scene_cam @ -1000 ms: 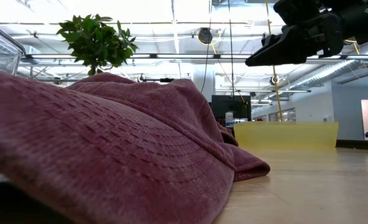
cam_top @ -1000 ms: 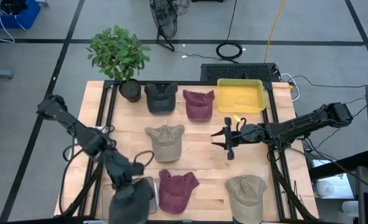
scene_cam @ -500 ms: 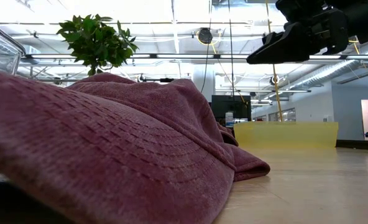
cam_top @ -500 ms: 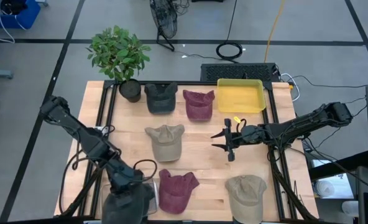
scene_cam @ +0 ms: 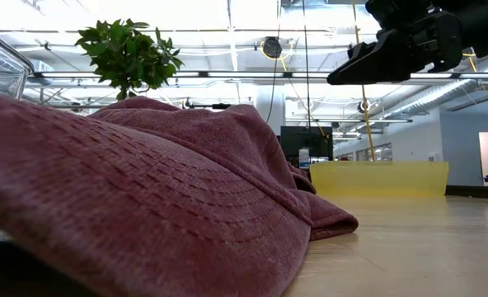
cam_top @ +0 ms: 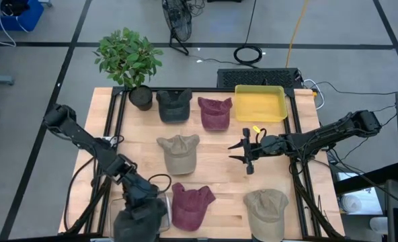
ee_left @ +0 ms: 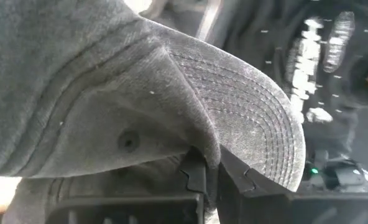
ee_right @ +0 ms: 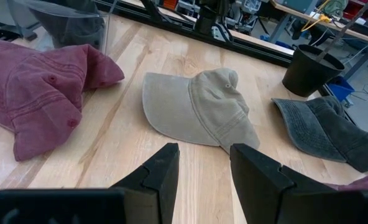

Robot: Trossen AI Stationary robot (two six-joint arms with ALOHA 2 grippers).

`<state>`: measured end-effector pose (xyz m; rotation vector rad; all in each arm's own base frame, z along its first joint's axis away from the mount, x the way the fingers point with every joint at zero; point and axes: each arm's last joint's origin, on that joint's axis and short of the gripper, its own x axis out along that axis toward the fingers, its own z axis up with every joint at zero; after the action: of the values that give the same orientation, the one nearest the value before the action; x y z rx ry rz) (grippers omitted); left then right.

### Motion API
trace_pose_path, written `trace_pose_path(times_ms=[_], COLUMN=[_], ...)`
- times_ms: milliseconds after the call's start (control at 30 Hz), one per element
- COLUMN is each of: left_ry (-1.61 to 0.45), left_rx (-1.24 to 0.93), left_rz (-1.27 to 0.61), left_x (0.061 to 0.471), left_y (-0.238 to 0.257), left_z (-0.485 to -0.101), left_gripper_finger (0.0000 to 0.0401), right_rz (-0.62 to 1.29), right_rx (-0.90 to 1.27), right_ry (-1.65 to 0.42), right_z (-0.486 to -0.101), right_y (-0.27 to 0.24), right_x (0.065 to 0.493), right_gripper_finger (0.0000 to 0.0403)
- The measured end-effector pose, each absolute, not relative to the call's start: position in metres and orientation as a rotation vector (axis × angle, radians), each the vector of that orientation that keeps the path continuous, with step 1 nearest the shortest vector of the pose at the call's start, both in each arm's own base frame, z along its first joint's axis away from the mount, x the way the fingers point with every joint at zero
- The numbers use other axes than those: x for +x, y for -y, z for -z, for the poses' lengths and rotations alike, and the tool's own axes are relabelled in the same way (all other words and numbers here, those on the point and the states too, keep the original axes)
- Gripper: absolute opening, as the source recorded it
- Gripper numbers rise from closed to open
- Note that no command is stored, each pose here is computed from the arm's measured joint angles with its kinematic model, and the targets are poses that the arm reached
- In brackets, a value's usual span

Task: Pick & Place hat
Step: Put the bottom black cap into the transparent bin

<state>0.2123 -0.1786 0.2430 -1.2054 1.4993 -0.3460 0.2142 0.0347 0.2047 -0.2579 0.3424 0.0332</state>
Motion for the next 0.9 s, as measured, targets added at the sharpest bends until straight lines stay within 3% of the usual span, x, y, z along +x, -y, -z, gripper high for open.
trace_pose_path(times_ms=[433,767,900], left_ry=[-1.462,-1.419,-1.496], left_rx=[-1.1,-0.984,-1.09], left_rz=[0.382,0.306,0.321], left_x=[0.211,0.21,0.213], left_y=[0.173,0.165,0.158], left_z=[-0.231,-0.225,-0.228], left_gripper_finger=[0.0146,0.0172,0.0172], right_rz=[-0.032,-0.03,-0.03], right_rx=[-0.252,-0.245,-0.244], right_ry=[-0.335,-0.335,-0.331], right_z=[-0.205,-0.205,-0.206], right_y=[-0.035,-0.035,-0.035], right_x=[0.214,0.214,0.215], right_gripper_finger=[0.013,0.013,0.013])
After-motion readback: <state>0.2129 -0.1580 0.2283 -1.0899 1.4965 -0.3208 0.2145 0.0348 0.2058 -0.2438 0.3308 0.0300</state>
